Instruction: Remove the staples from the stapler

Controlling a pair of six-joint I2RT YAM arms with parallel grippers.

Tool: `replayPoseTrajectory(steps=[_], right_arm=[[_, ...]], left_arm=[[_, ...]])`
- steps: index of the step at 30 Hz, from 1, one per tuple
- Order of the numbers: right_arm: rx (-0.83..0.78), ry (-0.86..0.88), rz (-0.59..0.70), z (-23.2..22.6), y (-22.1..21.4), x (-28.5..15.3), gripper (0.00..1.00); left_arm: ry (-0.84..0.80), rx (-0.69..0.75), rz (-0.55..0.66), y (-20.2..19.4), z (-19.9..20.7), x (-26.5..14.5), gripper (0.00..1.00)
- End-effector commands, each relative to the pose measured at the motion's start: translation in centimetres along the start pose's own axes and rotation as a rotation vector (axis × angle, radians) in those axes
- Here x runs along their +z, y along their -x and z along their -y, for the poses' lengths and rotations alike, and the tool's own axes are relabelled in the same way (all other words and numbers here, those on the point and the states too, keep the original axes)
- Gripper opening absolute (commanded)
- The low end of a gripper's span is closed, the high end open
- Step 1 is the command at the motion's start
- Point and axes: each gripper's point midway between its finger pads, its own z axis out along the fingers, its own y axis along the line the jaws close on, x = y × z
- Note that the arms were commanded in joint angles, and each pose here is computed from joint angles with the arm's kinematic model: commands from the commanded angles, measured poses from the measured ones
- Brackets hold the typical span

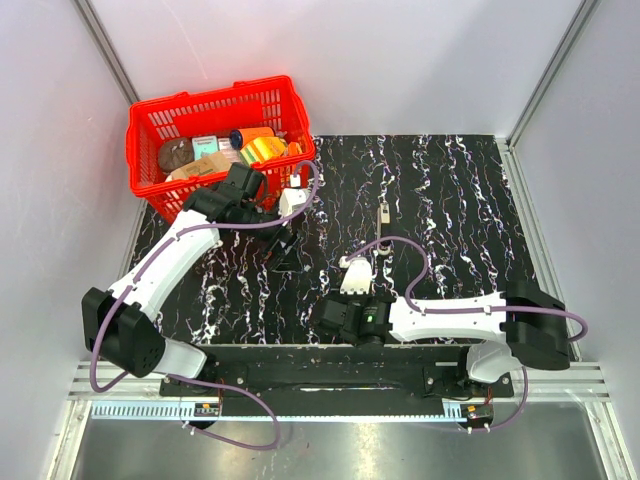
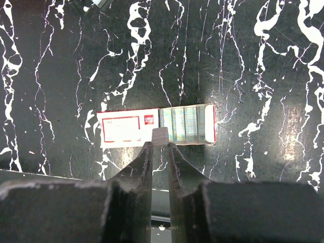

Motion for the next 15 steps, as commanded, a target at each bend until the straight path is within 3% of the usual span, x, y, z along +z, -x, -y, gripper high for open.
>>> replayPoseTrajectory(steps=[1, 15], right_arm=[[0.041, -0.014, -0.006, -0.26, -0.44, 0.17, 0.00], [0.036, -0.031, -0.055, 0.01, -1.43, 0.98, 0.00]], left_arm=[[0.031, 0.032, 0.046, 1.14, 0.07, -0.77, 0.99], [0.027, 0.036, 0.050, 1.44, 0.02, -0.76, 0.99]])
